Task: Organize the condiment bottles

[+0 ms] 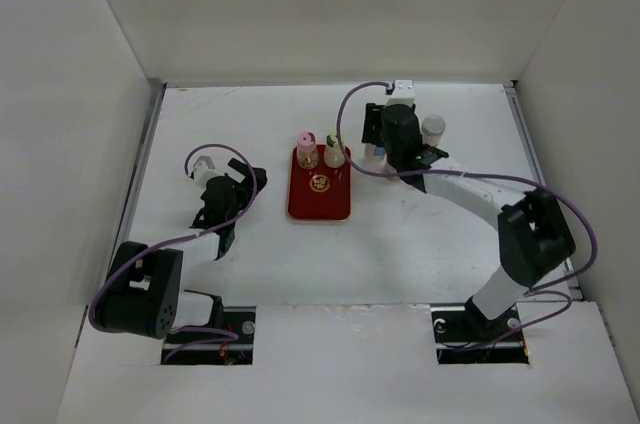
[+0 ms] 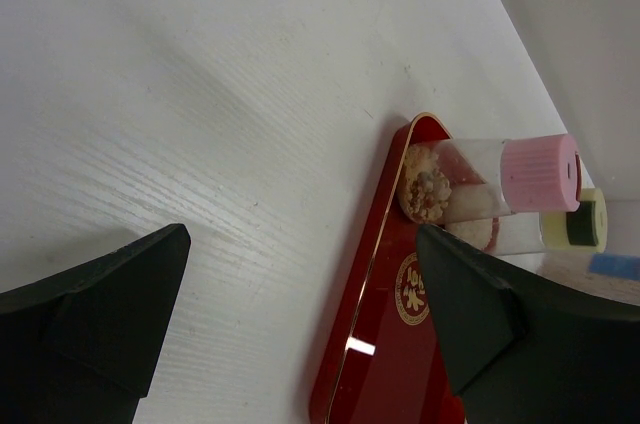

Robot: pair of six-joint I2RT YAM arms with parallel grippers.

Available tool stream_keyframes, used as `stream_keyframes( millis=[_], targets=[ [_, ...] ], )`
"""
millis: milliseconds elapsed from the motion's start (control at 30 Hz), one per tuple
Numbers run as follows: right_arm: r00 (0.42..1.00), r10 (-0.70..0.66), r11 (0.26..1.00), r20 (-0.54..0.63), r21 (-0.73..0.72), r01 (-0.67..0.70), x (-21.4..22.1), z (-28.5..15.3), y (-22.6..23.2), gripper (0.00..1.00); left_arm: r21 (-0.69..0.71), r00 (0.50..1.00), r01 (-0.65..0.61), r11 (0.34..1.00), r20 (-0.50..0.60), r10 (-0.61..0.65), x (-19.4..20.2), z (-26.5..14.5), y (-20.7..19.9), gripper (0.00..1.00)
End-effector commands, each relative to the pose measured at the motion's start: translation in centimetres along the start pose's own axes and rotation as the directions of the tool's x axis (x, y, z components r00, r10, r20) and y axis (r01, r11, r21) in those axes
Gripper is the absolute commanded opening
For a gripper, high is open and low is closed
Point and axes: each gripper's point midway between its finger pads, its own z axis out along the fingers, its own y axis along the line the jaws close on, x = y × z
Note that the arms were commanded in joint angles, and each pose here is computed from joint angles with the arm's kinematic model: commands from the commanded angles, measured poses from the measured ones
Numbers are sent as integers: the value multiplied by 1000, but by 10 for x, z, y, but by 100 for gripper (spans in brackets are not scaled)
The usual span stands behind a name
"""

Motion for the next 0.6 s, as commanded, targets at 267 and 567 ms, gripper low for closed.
stream_keyframes(
  millis=[267,567],
  targets=[
    [983,79,973,167,-226,-40,-74,-68,77,54,42,999,14,999,32,-15,-9,-1,-10,100],
    [993,53,901,103,-433,-3,-44,-68,184,54,38,999,22,999,30,-23,-10,-1,-7,100]
  ],
)
